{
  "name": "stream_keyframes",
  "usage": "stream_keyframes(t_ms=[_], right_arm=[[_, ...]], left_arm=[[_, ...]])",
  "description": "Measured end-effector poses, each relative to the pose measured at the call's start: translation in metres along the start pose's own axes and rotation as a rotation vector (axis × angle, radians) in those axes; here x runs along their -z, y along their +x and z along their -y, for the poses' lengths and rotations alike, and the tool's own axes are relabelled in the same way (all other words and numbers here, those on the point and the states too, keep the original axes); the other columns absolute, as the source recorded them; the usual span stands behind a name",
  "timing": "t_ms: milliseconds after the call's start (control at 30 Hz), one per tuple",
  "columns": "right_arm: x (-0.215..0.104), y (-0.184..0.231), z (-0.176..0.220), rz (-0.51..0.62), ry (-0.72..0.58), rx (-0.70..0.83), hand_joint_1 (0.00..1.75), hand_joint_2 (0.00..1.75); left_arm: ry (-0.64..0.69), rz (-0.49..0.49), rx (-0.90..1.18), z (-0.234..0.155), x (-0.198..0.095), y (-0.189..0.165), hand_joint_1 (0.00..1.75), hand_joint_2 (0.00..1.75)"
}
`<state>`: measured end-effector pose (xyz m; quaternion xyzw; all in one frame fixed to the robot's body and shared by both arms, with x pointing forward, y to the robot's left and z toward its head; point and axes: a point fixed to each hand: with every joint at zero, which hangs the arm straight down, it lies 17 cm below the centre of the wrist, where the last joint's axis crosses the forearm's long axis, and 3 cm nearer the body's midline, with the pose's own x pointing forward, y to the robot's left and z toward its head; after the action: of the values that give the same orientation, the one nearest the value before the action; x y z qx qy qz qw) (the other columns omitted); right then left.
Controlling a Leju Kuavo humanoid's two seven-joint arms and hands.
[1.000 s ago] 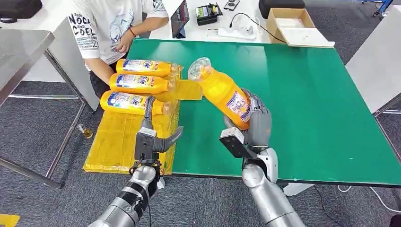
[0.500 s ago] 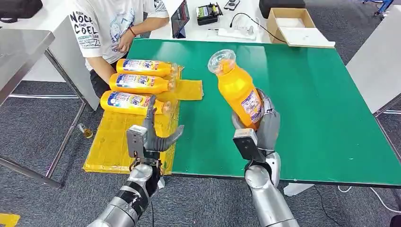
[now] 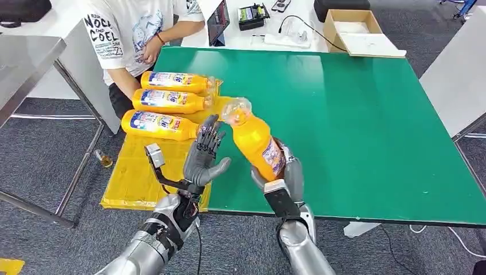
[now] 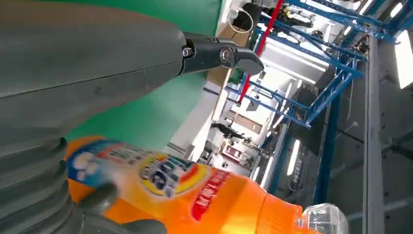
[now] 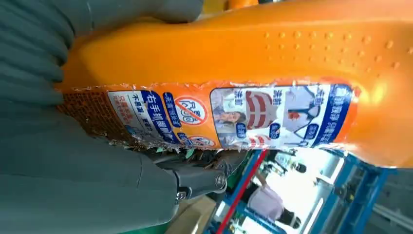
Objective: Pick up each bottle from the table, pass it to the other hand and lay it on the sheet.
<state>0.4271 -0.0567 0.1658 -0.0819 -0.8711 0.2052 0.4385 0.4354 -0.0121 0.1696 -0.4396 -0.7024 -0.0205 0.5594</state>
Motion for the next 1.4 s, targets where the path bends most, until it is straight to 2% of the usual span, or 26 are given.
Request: stream_keyframes(t_ms=[467, 767, 1033, 1400], right_arm=[[-0.012, -0.005, -0.034, -0.045, 0.062, 0.051, 1.75, 1.75], [-0.004, -0.015, -0.048, -0.099, 0.070, 0.091, 1.75, 1.75], [0.009, -0.023, -0.055, -0.105, 0.107, 0.072, 1.75, 1.75], [0.018, -0.023, -0.083, -0.093, 0.245, -0.015, 1.75, 1.75]], left_arm=[[-0.023, -0.022, -0.048, 0.007, -0.001, -0.006, 0.00, 1.75], [-0.057, -0.054, -0.023, 0.021, 0.001, -0.018, 0.00, 1.75], [-0.089, -0.082, -0.008, 0.031, 0.005, -0.026, 0.00, 1.75], [-0.048, -0.110, -0.035, 0.021, 0.011, -0.030, 0.00, 1.75]])
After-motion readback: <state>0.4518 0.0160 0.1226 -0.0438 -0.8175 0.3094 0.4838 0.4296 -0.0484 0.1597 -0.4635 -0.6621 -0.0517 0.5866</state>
